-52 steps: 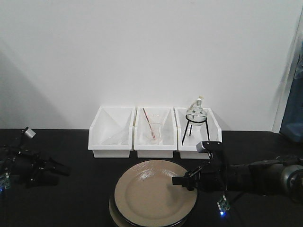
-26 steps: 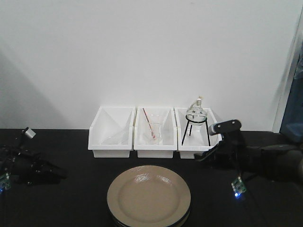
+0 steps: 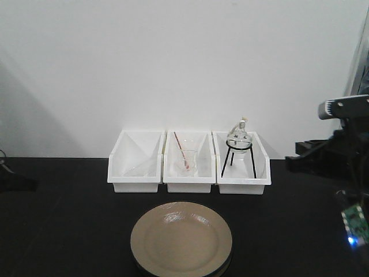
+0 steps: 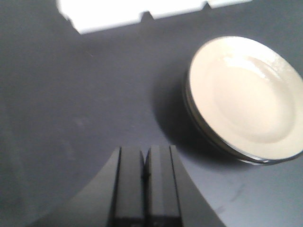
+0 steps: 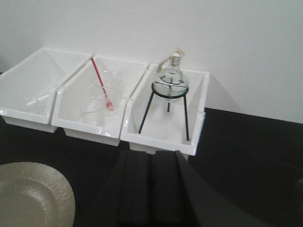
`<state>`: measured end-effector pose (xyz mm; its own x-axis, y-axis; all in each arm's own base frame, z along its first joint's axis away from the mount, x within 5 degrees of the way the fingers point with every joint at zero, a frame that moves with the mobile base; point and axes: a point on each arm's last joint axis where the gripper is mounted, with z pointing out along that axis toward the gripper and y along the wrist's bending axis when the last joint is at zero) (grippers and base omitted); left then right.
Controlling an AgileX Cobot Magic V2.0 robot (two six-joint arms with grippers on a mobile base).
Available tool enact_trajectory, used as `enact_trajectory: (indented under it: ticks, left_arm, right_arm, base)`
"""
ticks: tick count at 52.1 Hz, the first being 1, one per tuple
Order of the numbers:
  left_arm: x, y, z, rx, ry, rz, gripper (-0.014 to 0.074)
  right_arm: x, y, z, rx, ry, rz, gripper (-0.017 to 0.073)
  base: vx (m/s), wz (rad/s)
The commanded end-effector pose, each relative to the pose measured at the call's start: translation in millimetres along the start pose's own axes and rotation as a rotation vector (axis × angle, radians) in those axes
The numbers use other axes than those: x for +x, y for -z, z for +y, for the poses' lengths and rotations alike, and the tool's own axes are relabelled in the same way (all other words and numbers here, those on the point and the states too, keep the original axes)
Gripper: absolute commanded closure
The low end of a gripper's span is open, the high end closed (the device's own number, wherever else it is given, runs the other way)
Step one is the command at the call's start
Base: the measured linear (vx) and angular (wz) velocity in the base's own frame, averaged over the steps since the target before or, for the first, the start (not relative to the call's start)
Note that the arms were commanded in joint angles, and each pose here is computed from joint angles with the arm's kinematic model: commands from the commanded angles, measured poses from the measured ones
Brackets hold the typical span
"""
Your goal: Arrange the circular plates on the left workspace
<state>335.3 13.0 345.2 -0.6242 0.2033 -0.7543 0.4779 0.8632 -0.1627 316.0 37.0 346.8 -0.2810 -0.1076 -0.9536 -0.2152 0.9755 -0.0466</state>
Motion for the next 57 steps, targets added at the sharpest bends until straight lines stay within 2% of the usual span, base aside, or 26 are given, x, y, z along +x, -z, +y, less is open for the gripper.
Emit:
enact_trajectory:
  ticks: [1, 12, 17, 23, 33, 40, 57]
  left_arm:
    - [-0.5, 41.0, -29.2, -0.096, -0.093, -0.164, 0.0594]
    - [56.6, 83.0, -74.8, -0.263, -0.181, -0.348, 0.0594]
    - [88.8, 91.3, -91.5, -0.305, -0.18, -0.397, 0.0594]
    - [130.3, 101.0, -111.4, -0.357, -0.149, -0.474, 0.0594]
    - [157.0, 110.6, -123.7, -0.428, -0.165, -0.549, 0.0594]
    - [160.4, 112.3, -129.3, -0.407, -0.179, -0.556, 0.0594]
    - [160.7, 111.5, -130.0, -0.396, -0.181, -0.55, 0.0594]
  right_arm:
    - [-5.5, 38.4, -2.7, 0.073, -0.001, -0.092, 0.0564]
    - [30.0, 89.8, 4.9, 0.089, -0.019, -0.102, 0.0564]
    - [45.8, 107.9, 5.5, 0.12, -0.02, -0.12, 0.0564]
    - [59.5, 125.4, 6.5, 0.147, -0.015, -0.147, 0.0564]
    - [61.1, 128.6, 6.9, 0.15, -0.006, -0.152, 0.0564]
    - [62.4, 128.2, 7.6, 0.141, -0.033, -0.147, 0.0564]
    - [62.4, 128.2, 7.6, 0.141, -0.033, -0.147, 0.0564]
  base:
    - [0.0, 0.0]
    - [0.0, 0.0]
    - [0.0, 0.0]
    - [0.0, 0.0]
    - [0.0, 0.0]
    - [0.0, 0.0]
    - [0.0, 0.0]
